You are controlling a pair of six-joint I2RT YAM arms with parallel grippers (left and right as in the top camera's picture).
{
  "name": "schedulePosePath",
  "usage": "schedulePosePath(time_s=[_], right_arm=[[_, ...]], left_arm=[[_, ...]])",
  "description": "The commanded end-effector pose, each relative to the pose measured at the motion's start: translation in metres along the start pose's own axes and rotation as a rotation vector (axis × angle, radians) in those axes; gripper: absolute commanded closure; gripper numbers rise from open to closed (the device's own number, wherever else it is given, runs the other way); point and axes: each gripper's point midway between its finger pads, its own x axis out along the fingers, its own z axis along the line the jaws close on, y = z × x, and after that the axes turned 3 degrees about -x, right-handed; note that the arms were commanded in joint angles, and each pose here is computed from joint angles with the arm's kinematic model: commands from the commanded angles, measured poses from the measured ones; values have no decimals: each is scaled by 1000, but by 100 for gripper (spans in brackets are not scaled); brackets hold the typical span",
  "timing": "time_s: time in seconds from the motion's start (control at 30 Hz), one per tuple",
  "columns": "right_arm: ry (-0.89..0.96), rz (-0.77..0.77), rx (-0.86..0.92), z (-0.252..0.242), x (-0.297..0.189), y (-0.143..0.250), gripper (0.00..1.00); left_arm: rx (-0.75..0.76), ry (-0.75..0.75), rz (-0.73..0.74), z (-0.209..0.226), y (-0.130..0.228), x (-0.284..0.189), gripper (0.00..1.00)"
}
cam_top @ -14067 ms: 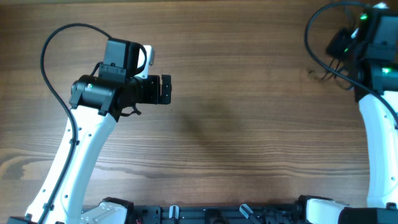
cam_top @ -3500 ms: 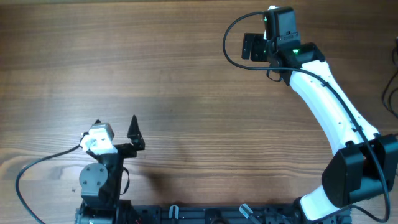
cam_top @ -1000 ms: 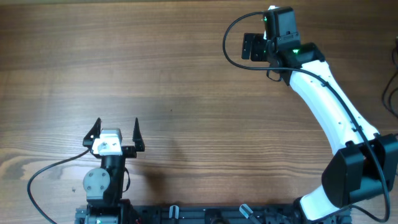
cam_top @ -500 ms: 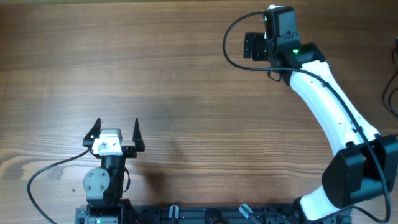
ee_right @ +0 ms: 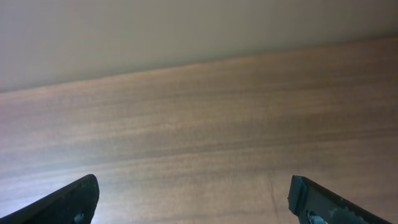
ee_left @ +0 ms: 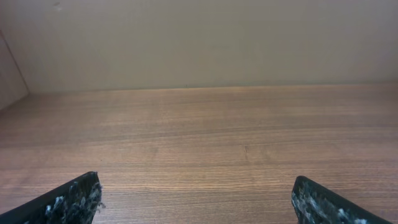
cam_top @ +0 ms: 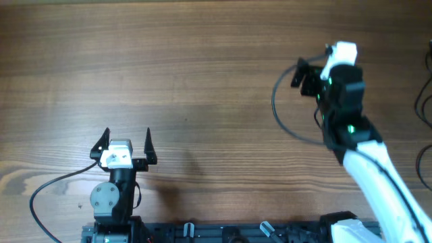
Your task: Untangle cables
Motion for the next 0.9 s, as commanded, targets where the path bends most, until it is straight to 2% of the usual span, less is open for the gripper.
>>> schedulePosePath(time_s=[0.0,0.4,0.67,0.87], right_arm=[[-35,-101,84,-4,-28,8,0],[-101,-308,136,-16,-97,28,0],[-165,-424,148,-19,-122,46,0],[-190,-511,131,-26,-138,38,0]], left_arm=[[15,2,-1,0,1,0,0],[15,2,-1,0,1,0,0],[15,2,-1,0,1,0,0],[15,2,0,0,2,0,0]])
